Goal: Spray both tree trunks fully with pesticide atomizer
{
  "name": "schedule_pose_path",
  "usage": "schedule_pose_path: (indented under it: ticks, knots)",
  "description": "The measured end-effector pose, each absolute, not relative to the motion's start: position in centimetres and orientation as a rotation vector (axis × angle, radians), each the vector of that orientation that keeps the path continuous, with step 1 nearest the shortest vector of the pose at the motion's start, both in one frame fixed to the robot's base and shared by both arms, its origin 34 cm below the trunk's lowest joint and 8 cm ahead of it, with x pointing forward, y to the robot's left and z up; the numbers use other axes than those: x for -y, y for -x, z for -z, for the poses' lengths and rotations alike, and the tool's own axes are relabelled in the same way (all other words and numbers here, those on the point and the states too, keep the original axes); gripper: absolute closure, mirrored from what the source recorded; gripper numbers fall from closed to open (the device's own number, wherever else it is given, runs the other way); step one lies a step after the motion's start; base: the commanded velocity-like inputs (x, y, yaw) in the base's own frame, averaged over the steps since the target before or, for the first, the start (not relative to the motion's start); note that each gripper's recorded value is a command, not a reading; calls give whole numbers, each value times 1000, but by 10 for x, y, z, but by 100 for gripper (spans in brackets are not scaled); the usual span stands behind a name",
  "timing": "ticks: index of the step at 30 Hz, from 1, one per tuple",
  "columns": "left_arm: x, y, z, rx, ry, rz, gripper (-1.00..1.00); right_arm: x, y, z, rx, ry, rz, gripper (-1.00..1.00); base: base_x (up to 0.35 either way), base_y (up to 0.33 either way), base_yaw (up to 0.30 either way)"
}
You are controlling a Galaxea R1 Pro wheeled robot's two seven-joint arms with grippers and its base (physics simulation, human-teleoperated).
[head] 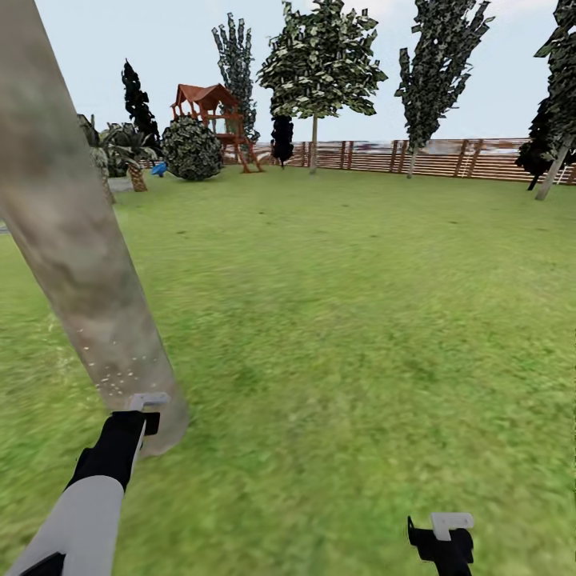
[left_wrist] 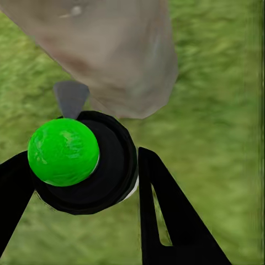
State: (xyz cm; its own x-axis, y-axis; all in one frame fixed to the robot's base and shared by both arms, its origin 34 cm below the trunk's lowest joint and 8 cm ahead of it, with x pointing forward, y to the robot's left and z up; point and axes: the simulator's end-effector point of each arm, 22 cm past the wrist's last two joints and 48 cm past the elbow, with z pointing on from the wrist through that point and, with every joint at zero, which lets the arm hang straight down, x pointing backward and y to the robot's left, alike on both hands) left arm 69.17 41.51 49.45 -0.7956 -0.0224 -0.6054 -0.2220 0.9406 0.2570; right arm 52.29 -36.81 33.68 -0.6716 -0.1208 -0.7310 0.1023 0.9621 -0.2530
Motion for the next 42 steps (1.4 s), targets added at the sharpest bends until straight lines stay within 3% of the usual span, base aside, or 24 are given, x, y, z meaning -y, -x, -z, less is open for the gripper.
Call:
schedule_pose_path:
  ticks: [21, 28, 42]
  knots:
    - [-415, -692, -494, -2465, 172, -421, 100, 367, -523, -337, -2281, 13, 345, -100, 120, -256, 220]
    - [-415, -691, -494, -2465, 172, -421, 100, 367, -523, -337, -2281, 13, 345, -100, 12, -273, 42]
    - [-417, -694, -499, -2453, 182, -421, 100, 367, -523, -336, -2282, 14, 345, -100, 0, -193, 271]
